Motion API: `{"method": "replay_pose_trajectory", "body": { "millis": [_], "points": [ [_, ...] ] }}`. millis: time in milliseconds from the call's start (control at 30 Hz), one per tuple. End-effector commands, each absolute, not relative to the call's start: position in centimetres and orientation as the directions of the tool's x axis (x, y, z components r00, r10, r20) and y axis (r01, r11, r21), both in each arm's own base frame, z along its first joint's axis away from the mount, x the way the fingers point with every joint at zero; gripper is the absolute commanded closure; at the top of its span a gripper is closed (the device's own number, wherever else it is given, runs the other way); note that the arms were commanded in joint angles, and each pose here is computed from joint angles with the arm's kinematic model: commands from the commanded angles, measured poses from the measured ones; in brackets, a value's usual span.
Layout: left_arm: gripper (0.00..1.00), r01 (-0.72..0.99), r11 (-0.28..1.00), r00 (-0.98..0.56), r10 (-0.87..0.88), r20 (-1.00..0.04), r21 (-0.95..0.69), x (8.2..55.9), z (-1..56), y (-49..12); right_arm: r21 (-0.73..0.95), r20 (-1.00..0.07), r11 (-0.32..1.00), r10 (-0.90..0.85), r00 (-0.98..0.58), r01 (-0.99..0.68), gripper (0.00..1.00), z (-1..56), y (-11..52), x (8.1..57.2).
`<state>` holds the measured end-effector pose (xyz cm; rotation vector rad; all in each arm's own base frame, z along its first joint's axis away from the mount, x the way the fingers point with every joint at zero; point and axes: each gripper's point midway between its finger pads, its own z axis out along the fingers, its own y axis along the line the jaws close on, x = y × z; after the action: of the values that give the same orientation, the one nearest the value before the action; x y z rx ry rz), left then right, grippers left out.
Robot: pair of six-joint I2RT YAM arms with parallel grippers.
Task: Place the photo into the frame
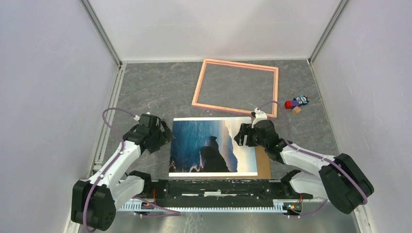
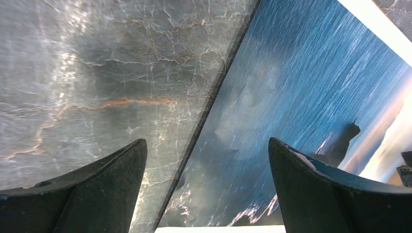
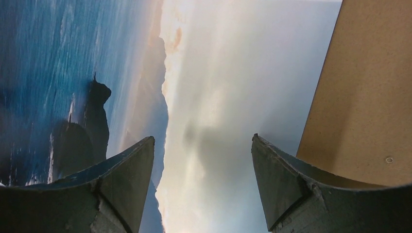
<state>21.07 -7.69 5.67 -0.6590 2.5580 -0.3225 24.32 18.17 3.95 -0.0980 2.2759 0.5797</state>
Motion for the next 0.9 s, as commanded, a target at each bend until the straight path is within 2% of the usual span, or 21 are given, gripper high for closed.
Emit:
{"method": "replay_pose_trajectory", "body": {
  "millis": [0,267,433,633,867],
  "points": [
    [0.0,-0.434,0.776,-0.712,-0.607,-0.352,-0.458,22.1,4.9,-9.2,0.456,-0.707,0.867,0.214,-0.674,-0.202,0.21,4.1,18.7,25.2],
    [0.0,-0.431,0.704,-0.726,-0.642,-0.246,-0.565,21.1,2.7,-11.5,0.472,-0.675,0.861,0.217,-0.705,-0.188,0.21,2.3,18.6,24.5],
    [0.0,-0.426,0.642,-0.728,-0.662,-0.18,-0.638,20.4,3.2,-12.8,0.461,-0.668,0.867,0.199,-0.717,-0.189,0.22,1.7,18.5,24.4],
    [0.0,-0.362,0.584,-0.733,-0.66,-0.165,-0.727,20.3,6.2,-14.1,0.466,-0.659,0.861,0.185,-0.729,-0.202,0.22,1.2,18.8,24.2],
    [0.03,-0.305,0.595,-0.725,-0.652,-0.224,-0.744,20.1,9.0,-13.8,0.472,-0.637,0.857,0.17,-0.752,-0.206,0.22,0.5,19.1,23.8]
  ]
}}
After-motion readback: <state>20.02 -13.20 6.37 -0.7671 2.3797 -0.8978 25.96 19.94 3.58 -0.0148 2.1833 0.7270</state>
